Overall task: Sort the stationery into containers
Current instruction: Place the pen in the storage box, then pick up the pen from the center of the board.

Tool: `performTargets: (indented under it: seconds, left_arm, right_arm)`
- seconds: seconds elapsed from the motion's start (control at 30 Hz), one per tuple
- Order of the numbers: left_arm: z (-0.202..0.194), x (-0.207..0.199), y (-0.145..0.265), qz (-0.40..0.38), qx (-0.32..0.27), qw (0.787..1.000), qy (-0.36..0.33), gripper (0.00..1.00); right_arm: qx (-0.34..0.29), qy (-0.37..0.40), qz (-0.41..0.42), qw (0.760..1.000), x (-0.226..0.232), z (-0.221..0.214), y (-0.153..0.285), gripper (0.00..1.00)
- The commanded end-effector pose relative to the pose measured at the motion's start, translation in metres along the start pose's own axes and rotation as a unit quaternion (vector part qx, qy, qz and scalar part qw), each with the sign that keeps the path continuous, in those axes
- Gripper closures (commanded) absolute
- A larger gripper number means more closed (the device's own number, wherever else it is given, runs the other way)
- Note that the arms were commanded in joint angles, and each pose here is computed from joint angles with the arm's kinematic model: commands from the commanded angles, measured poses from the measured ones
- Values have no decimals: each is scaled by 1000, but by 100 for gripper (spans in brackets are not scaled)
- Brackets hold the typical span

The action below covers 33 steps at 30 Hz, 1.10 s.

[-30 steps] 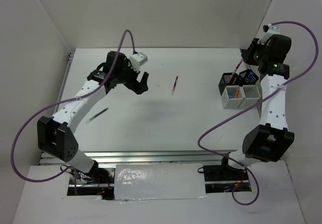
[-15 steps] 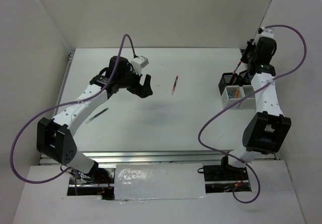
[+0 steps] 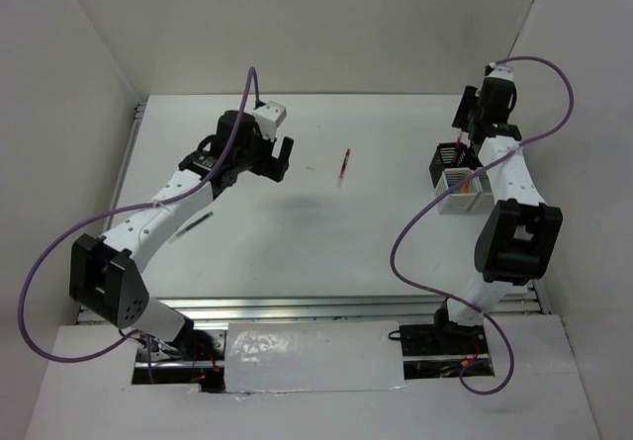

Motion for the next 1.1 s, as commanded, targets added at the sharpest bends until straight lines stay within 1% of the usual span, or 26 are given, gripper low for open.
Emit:
performTargets:
  seconds: [0.0,0.03,0.1,0.13,0.17,0.2,0.23,0.27,0.3,0.33,0.37,0.4,0.43,0.47,0.5,0.53,0.6,0.7,0.77,0.8,0.93,1.07]
  left_arm:
    - [33,0,-3,15,-66,997,-26,1]
    - [37,0,-6,18,-73,996,-47,1]
    - [43,-4,-11,1,-82,995,-56,1]
    - [45,-5,-19,-2,-79,996,-48,1]
    - [46,-11,-23,-30,-83,995,-43,1]
    - [44,-12,-33,-40,-79,995,-43,1]
    - [43,-16,-40,-49,-77,996,-19,1]
    - [44,-23,-45,-56,-79,995,-6,3]
    - [43,-26,-58,-56,-78,995,-3,9]
    - [43,-32,-65,-59,-77,995,-1,11]
    - [42,-41,-72,-61,-74,995,1,18]
    - [49,-44,-77,-57,-78,995,2,21]
    - [40,-48,-95,-54,-57,997,5,24]
    - [49,-54,-100,-55,-62,996,10,30]
    - [39,-59,-119,-59,-39,997,15,32]
    - [35,-63,-127,-63,-23,997,24,32]
    - [31,-69,-150,-69,-7,997,34,37]
    - [23,-76,-176,-76,9,995,61,40]
    - [24,-80,-189,-77,6,995,70,43]
    - [14,-82,-200,-75,17,995,71,43]
    - [-1,-90,-230,-70,21,995,65,44]
    - [-8,-101,-247,-76,24,995,61,45]
  right_arm:
    - [-17,6,-6,1000,7,11,5,45]
    - [-9,7,-3,1000,8,9,6,41]
    - [1,5,13,1000,10,9,10,38]
    - [10,1,14,1000,11,8,12,37]
    - [14,-1,19,1000,12,8,14,36]
    - [13,-4,32,999,15,13,20,35]
    - [23,-11,36,999,16,12,24,35]
    - [24,-15,43,999,16,13,29,35]
    - [23,-22,69,997,19,18,40,35]
    - [25,-25,79,996,20,18,46,35]
    - [14,-27,92,995,21,24,58,35]
    - [18,-27,102,994,21,22,63,35]
    - [24,-26,120,992,24,21,69,35]
    - [17,-28,129,991,24,24,78,35]
    - [23,-29,135,990,24,20,83,35]
    - [30,-30,144,989,24,18,87,35]
    - [35,-33,158,986,24,14,97,35]
    - [46,-33,170,984,23,6,108,35]
    - [48,-32,176,983,22,2,113,35]
    - [50,-31,177,982,22,1,115,35]
    - [60,-28,184,981,21,-5,119,35]
    - [71,-29,180,981,17,-11,119,35]
Point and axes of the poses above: each gripper's point midway between its finger pads, its own y axis back along the fingers, its own x axis along the line the jaws close on, z = x × y, the point moved 9 cm from there along y, back along the fingers, and after that the axes turned 5 degrees about -y, right-handed, at the moved point
